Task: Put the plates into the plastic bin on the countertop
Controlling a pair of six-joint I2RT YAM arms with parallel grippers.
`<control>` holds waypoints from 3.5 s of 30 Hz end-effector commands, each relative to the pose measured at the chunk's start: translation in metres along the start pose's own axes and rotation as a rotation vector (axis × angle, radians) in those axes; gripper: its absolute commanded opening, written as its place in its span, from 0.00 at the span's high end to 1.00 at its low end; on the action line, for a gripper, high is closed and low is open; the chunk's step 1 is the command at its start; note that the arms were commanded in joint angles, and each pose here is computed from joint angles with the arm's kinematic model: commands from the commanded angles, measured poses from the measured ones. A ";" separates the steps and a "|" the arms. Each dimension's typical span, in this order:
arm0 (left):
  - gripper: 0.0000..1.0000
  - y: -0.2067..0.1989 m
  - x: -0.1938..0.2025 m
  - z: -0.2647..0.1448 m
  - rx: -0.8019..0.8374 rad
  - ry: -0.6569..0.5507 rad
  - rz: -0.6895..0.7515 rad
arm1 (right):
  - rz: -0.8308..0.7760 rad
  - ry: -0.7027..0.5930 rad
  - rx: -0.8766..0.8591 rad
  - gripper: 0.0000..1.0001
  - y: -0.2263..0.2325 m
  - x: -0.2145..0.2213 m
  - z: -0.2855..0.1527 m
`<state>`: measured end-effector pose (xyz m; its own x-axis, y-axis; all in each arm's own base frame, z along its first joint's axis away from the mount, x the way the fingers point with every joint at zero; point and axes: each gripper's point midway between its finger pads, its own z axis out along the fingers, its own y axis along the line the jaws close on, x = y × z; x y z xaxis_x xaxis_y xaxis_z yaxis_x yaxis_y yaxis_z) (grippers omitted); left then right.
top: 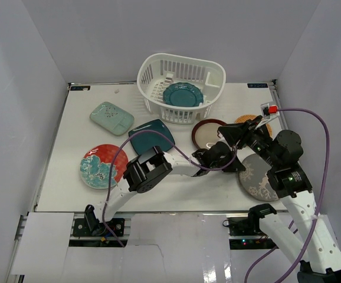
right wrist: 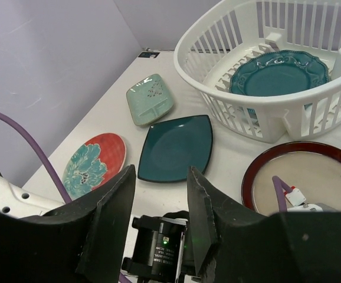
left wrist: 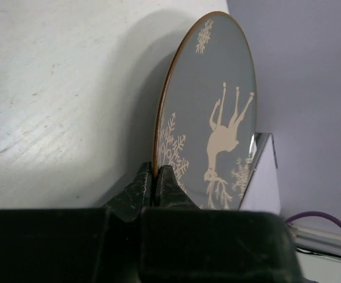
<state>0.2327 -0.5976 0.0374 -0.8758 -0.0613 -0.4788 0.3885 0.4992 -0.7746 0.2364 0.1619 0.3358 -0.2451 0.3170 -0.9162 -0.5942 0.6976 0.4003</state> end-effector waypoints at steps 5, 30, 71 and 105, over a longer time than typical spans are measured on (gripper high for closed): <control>1.00 0.028 0.031 -0.038 -0.080 0.076 0.062 | -0.007 -0.031 -0.027 0.49 0.010 -0.009 -0.008; 1.00 -0.025 -0.165 -0.342 0.186 -0.440 0.052 | -0.075 0.102 0.221 0.07 -0.059 0.039 0.005; 0.02 0.054 -0.167 -0.468 -0.475 -0.608 0.437 | 0.250 -0.079 0.022 0.92 -0.121 -0.056 0.278; 0.02 0.072 -0.167 -0.463 -0.520 -0.582 0.418 | -0.148 0.185 0.453 0.05 -0.212 0.003 0.301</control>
<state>0.2736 -0.1583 0.2458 -0.3809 -0.1401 -0.9139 0.3548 0.8906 -0.2844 0.6053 0.2228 0.1687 -0.4761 0.1100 -0.8725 -0.2340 0.9405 0.2463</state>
